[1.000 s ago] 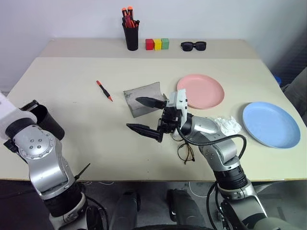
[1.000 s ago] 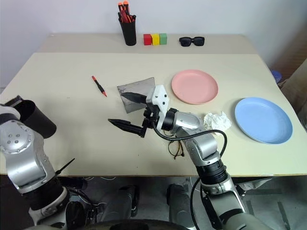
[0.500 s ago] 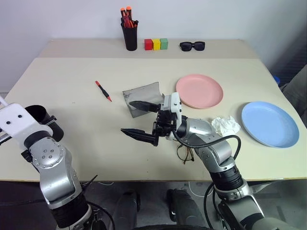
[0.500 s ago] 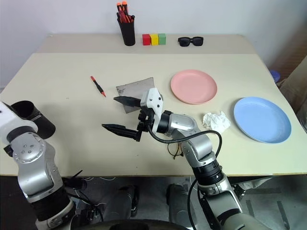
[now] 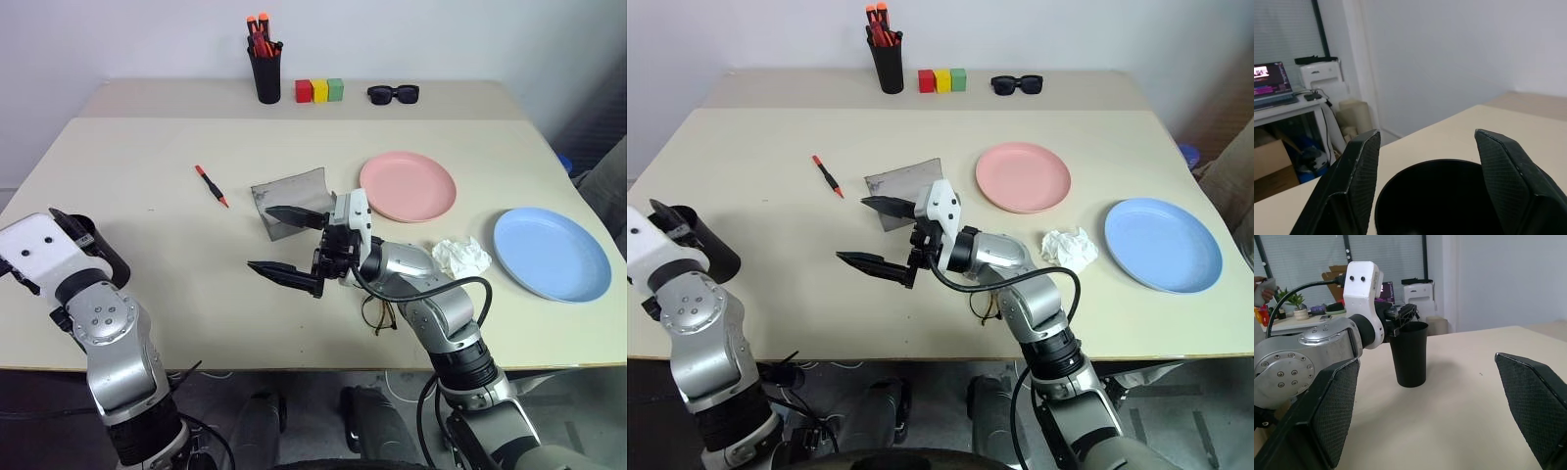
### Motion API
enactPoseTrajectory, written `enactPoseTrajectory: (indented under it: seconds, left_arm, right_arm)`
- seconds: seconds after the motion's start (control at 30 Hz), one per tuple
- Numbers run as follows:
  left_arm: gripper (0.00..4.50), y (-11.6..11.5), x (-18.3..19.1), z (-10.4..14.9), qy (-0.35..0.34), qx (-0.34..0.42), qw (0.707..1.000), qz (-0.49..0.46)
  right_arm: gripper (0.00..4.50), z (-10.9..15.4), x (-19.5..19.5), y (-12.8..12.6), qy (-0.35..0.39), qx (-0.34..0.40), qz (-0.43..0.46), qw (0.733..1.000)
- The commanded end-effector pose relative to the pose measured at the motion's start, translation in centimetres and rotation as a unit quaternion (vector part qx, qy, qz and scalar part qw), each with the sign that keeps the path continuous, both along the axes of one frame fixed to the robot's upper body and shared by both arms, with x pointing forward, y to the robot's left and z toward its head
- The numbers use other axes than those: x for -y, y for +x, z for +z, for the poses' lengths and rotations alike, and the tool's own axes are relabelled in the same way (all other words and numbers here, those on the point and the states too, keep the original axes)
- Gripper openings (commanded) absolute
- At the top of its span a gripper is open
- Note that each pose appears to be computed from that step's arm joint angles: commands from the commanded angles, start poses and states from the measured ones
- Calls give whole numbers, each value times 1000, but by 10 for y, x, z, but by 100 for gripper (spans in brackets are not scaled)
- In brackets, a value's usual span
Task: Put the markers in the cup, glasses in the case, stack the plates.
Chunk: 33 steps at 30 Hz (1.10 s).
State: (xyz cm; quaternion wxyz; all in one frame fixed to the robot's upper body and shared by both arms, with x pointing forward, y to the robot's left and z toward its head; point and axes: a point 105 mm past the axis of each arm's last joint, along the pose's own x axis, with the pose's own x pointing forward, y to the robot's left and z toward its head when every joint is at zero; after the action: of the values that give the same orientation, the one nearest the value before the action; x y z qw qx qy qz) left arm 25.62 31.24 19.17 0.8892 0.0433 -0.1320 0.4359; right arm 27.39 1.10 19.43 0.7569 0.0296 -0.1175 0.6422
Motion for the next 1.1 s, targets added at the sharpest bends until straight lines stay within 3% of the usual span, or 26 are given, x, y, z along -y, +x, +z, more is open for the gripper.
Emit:
enactPoseTrajectory:
  seconds: [0.03,0.13,0.3,0.33,0.43,0.6,0.7,0.87,1.1]
  left_arm:
    - [312,1,5,12,11,29,999,-11]
    - [312,12,16,29,23,53,997,-47]
    - [312,59,76,70,55,74,974,-209]
    - [339,70,88,71,39,61,968,-239]
    - [444,105,108,49,-68,-20,962,-265]
    - [444,150,118,8,-174,-192,941,-219]
    - [444,167,113,-6,-211,-241,927,-194]
    - [444,189,103,-22,-288,-264,903,-181]
    - [444,202,104,-39,-302,-274,892,-195]
  right_arm:
    - [450,10,-2,-7,14,21,10,1000]
    - [450,10,-2,-7,15,21,8,1000]
    - [450,13,1,-1,21,22,-12,999]
    - [450,14,1,1,23,22,-19,999]
    - [450,17,3,8,30,23,-40,998]
    - [450,18,4,14,29,26,-61,997]
    - [450,16,6,14,24,28,-69,997]
    - [450,13,14,17,15,27,-91,995]
    - [450,2,37,20,-3,14,-137,991]
